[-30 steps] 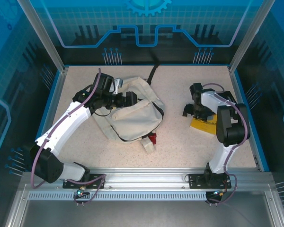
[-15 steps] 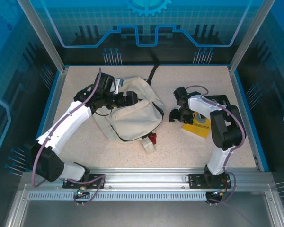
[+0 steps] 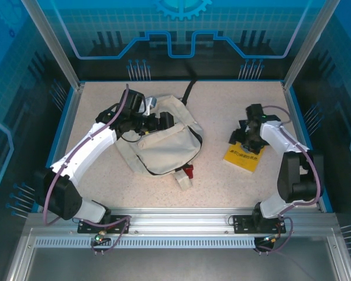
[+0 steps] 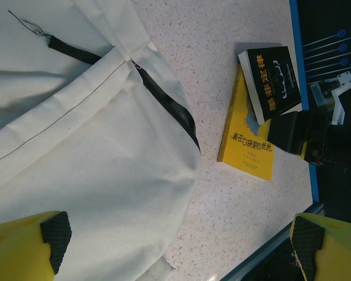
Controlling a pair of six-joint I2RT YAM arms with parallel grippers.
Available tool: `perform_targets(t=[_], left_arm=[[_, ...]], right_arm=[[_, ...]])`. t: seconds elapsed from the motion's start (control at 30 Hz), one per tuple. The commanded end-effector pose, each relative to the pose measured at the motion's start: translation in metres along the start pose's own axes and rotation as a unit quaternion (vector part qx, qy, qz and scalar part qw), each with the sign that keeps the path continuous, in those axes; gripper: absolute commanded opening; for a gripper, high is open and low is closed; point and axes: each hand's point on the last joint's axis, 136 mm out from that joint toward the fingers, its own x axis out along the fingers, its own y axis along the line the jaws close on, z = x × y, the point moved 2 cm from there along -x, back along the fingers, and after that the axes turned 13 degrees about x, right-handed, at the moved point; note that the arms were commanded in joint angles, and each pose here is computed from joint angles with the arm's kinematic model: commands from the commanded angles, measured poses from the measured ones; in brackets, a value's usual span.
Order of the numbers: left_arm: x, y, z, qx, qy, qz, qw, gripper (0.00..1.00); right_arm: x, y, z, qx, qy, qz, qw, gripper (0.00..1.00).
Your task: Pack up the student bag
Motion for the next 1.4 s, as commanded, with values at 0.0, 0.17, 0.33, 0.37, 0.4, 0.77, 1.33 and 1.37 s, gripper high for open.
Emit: perform_targets(t=[0.0, 0.17, 0.33, 0.37, 0.4, 0.77, 1.33, 1.37], left_arm=[[0.004, -0.006, 0.000, -0.008, 0.005, -0.022, 1.000, 0.99], [0.006, -0.006, -0.002, -0.010, 0.008, -0.023, 1.000, 0.99], [0.008, -0.005, -0.004, -0.014, 0.013, -0.023, 1.000, 0.99], [0.008, -0.005, -0.004, -0.015, 0.013, -0.023, 1.000, 0.99], [0.009, -0.006, -0.004, -0.016, 0.013, -0.024, 1.000, 0.99], [0.012, -0.008, -0.002, -0.018, 0.014, -0.025, 0.999, 0.99], [0.008, -0.009, -0.001, -0.021, 0.009, -0.021, 1.000, 0.99], [0.008, -0.009, -0.001, -0.021, 0.010, -0.021, 1.000, 0.99]], right_arm=[[-0.008, -0.012, 0.017, 0.065, 0.010, 0.082, 0.994, 0.80], [-0.015, -0.047, 0.063, 0.191, -0.001, 0.175, 0.966, 0.80], [-0.013, -0.076, 0.098, 0.247, -0.012, 0.206, 0.947, 0.80], [-0.008, -0.078, 0.102, 0.254, -0.004, 0.216, 0.943, 0.79], [-0.005, -0.081, 0.106, 0.262, 0.001, 0.217, 0.940, 0.78], [0.019, -0.096, 0.131, 0.297, -0.006, 0.237, 0.925, 0.70], [0.045, -0.092, 0.149, 0.326, -0.030, 0.284, 0.901, 0.56], [0.047, -0.091, 0.149, 0.326, -0.030, 0.287, 0.900, 0.56]])
